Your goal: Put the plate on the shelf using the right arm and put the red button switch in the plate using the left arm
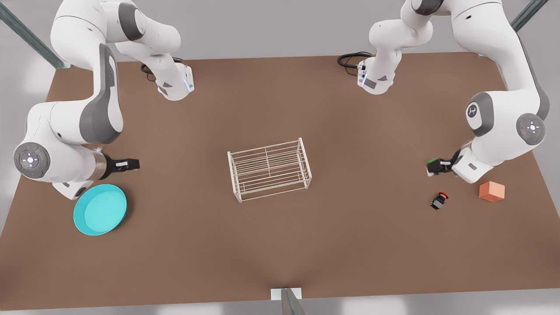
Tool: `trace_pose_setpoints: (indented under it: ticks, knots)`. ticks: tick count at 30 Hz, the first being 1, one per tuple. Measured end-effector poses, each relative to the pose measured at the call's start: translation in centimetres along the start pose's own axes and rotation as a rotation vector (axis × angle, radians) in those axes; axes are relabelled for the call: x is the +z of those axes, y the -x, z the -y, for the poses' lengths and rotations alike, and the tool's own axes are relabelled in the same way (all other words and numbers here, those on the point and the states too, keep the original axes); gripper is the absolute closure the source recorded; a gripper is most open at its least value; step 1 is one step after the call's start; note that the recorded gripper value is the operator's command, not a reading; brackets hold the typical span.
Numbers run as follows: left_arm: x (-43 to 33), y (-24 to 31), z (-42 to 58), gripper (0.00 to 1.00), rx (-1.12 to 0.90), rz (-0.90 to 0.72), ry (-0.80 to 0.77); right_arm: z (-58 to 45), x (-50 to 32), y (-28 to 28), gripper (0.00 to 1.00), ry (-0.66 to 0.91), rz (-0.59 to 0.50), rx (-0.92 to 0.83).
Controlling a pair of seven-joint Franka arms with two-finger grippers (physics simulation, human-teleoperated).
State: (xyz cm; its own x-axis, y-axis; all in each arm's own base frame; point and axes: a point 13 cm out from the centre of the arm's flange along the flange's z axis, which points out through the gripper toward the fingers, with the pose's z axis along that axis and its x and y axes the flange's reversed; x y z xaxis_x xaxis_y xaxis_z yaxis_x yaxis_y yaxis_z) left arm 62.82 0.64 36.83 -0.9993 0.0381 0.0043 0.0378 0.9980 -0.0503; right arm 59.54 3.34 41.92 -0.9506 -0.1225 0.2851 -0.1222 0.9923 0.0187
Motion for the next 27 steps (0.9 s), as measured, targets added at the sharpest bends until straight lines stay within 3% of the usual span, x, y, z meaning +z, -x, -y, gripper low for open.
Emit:
trace_pose_setpoints:
  ticks: [5,12,20,27]
  knots:
    - [-0.2,1.8,0.0,0.0,0.047,0.067,0.015,1.8,2.2,1.6,0.0,0.035,-0.009,0.01]
    - [6.1,3.4,-0.9,0.0,0.189,0.028,0.034,16.0,11.5,3.5,0.0,0.142,-0.05,0.169]
    - [14.9,3.0,-4.8,0.0,0.336,-0.095,0.075,31.0,22.7,4.5,0.0,0.285,0.049,0.287]
    - [19.1,2.7,-7.2,0.0,0.409,-0.14,0.079,30.2,24.0,12.7,0.0,0.246,0.241,0.128]
